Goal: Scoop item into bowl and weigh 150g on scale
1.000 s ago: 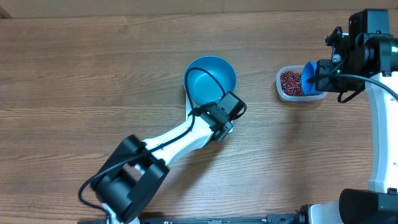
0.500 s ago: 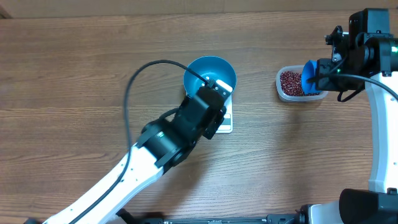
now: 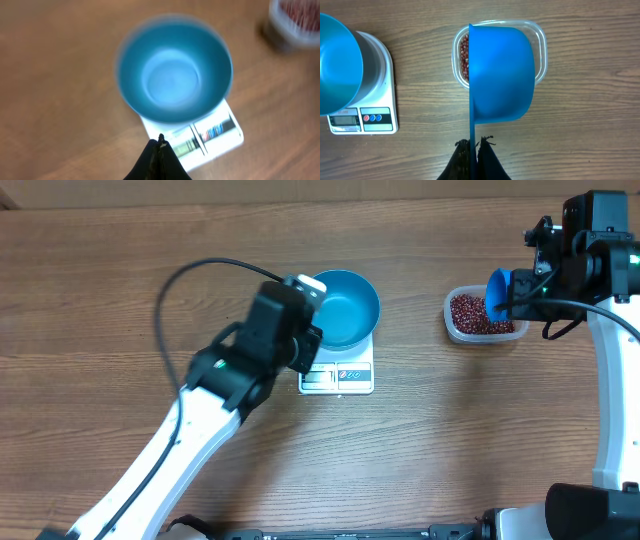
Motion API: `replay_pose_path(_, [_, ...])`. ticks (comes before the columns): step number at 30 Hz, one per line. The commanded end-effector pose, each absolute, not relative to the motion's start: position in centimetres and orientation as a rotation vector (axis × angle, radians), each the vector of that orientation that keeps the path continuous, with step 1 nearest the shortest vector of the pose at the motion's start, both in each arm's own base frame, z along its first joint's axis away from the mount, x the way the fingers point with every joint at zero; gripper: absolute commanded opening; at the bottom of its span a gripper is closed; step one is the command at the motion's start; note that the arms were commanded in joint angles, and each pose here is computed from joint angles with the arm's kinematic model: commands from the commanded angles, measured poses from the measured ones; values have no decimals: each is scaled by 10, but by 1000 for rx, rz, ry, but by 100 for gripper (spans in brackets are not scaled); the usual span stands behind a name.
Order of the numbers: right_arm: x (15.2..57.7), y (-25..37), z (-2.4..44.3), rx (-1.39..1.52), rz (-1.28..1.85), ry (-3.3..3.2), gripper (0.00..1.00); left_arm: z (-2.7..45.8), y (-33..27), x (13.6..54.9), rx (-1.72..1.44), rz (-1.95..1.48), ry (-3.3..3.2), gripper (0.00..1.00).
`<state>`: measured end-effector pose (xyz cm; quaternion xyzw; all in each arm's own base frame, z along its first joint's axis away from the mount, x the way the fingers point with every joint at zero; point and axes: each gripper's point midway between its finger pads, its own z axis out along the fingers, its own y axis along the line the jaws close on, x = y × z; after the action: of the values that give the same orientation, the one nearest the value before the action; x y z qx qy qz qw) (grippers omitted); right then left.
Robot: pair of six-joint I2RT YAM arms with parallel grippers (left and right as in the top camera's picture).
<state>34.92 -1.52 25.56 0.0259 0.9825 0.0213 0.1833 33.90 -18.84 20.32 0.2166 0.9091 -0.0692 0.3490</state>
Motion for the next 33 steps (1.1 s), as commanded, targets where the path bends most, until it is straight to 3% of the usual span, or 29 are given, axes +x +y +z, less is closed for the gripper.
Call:
replay_pose_path(1, [349, -15, 264, 70, 68, 2736, 4, 149, -212, 321, 773, -200, 2503, 4])
replay_pose_path(11, [350, -15, 264, 70, 67, 2733, 4, 81, -241, 297, 1117, -109, 2575, 4])
replay_pose_path(33, [352, -15, 265, 69, 66, 2723, 4, 71, -215, 294, 1172, 87, 2627, 4])
